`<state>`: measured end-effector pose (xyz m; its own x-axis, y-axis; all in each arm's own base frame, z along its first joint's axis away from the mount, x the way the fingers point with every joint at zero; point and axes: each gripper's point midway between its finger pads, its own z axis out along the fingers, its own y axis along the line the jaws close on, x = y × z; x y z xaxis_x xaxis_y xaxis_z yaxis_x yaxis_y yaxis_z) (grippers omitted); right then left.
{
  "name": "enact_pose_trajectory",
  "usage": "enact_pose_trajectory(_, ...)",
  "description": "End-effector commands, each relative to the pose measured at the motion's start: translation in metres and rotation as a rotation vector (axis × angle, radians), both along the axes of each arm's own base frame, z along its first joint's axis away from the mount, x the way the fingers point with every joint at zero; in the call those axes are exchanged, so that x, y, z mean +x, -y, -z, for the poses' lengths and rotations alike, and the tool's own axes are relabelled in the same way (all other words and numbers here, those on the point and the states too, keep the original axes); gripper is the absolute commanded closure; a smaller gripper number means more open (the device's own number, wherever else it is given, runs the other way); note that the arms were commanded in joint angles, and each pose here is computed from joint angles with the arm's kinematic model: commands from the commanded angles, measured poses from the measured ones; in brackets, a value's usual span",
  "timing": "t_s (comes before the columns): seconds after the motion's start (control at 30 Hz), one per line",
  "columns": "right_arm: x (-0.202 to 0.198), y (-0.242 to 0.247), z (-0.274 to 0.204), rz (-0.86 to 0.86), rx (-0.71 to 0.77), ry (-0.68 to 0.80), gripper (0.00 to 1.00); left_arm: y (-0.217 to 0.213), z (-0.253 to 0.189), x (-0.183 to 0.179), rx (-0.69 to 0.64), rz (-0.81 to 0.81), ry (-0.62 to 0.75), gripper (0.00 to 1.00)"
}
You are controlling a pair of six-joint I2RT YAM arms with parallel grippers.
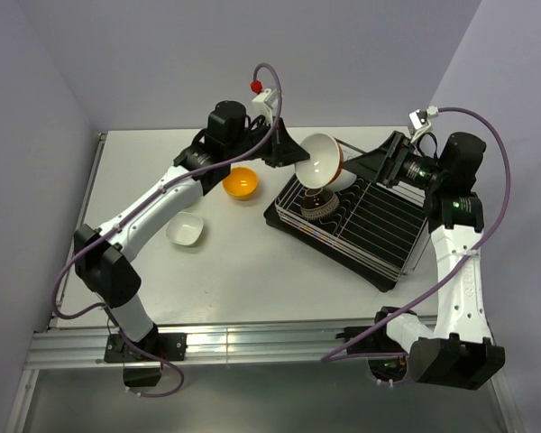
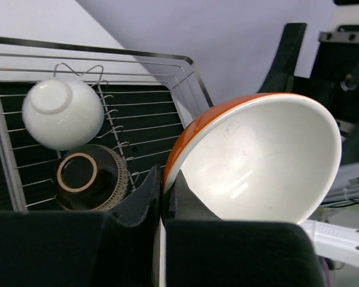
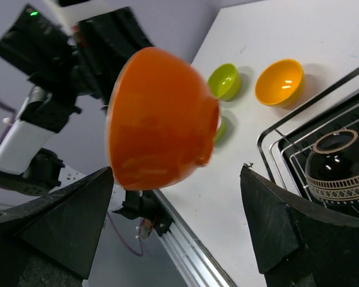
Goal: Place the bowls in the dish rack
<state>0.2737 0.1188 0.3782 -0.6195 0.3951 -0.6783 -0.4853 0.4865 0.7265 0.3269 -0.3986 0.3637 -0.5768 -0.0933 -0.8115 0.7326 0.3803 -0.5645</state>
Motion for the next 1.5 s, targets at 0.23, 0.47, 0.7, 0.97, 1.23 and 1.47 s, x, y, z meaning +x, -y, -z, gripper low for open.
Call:
enact_pose_trajectory(0.23, -0.004, -0.002, -0.011, 0.027, 0.012, 0.038, 0.04, 0.019, -0.042, -0.011, -0.198, 0.127, -0.012, 1.0)
enact_pose_trajectory(0.47, 0.001, -0.009, -0.005, 0.002, 0.028, 0.002, 0.03, 0.022, -0.038, -0.016, -0.217, 0.157, -0.045, 1.0)
enact_pose_trajectory(0.7, -0.002, -0.027, -0.01, -0.066, 0.018, 0.012, 0.03, 0.023, -0.031, -0.014, -0.207, 0.138, -0.057, 1.0)
enact_pose_trajectory(0.97, -0.002, -0.034, -0.007, -0.074, 0.002, 0.012, 0.08, 0.024, -0.026, -0.016, -0.202, 0.146, -0.07, 1.0)
enact_pose_trajectory(1.23, 0.004, -0.029, -0.005, -0.028, -0.026, 0.025, 0.76, 0.024, -0.022, -0.016, -0.202, 0.148, -0.085, 0.99)
enact_pose_trajectory(1.47, 0.006, -0.026, -0.005, -0.002, -0.05, 0.041, 1.0, 0.023, -0.015, -0.015, -0.179, 0.137, -0.096, 0.69)
